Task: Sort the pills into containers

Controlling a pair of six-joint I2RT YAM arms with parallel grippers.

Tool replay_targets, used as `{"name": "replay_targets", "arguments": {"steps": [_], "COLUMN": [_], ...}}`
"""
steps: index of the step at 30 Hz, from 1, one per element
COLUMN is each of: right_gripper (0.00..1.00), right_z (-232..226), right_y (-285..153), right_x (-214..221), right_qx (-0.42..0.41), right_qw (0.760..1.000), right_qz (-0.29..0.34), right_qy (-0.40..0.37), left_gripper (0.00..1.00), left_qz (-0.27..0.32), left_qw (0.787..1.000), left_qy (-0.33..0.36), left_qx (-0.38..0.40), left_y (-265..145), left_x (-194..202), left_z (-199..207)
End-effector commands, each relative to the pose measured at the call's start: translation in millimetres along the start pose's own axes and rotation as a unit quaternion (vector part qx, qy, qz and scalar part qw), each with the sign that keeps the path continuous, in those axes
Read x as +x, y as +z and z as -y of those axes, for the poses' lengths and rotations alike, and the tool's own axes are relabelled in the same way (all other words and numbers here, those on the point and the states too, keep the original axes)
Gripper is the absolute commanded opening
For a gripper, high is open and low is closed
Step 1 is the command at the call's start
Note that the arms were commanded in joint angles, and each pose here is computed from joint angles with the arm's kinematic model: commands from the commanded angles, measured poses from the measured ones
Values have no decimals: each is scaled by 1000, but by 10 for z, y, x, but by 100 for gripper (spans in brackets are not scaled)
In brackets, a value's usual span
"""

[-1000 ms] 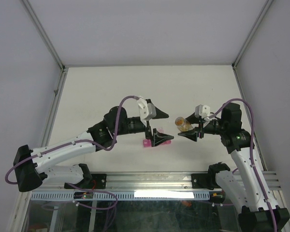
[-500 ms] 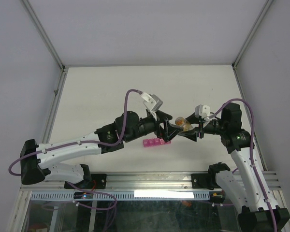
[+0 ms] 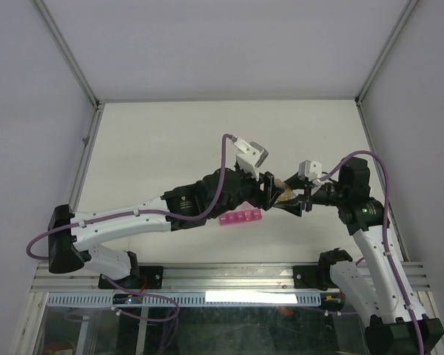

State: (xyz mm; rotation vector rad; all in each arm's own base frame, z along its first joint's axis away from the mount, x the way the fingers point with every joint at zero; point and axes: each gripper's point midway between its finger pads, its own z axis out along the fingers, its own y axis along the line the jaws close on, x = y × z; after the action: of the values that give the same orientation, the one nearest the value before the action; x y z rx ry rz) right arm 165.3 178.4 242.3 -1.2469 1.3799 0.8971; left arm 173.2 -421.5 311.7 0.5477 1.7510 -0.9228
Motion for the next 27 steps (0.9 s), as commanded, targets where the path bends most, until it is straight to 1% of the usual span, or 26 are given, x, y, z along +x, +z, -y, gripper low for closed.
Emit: {"name": "replay_targets", "arguments": {"steps": [1,2,5,8,10,13,16,19,21,22,24,25,26,27], "right_gripper": [0,0,0,0,0,0,0,0,0,0,0,0,0,0], "right_z": [34,34,37,34,35,36,37,35,38,39,37,37,37,39], "right_y": [-21,-21,-20,-19,-19,-19,-20,-22,-22,-24,-23,-22,-21,-22], "right_x": [-211,-212,-210,-210,-209,-210,-206,-211,-210,-213,-212,-211,-206,-208], "right_qx": [1,1,1,1,0,1,1,1,2,2,2,1,1,1], "right_qw": [999,999,999,999,999,999,999,999,999,999,999,999,999,999], "right_qz": [22,22,21,21,21,21,21,21,21,21,21,22,21,21], "right_qy": [-40,-40,-39,-40,-39,-40,-39,-40,-40,-40,-40,-40,-38,-39], "left_gripper": [57,55,43,35,32,27,24,23,24,25,29,35,42,53], "left_qz": [17,16,9,1,-7,-19,-36,-52,-67,-74,-89,-104,-102,-92], "left_qw": [1000,1000,1000,999,998,993,978,949,926,911,874,855,840,830], "left_qy": [4,4,7,19,30,67,130,196,233,256,309,332,350,364], "left_qx": [9,11,19,32,46,92,158,239,289,315,365,386,402,411], "left_y": [-7,-3,-5,-14,-28,-61,-95,-158,-190,-212,-254,-262,-271,-260], "left_x": [-202,-199,-180,-149,-121,-70,39,172,272,317,420,510,518,478], "left_z": [117,122,154,185,221,331,432,511,526,524,496,442,421,396]}}
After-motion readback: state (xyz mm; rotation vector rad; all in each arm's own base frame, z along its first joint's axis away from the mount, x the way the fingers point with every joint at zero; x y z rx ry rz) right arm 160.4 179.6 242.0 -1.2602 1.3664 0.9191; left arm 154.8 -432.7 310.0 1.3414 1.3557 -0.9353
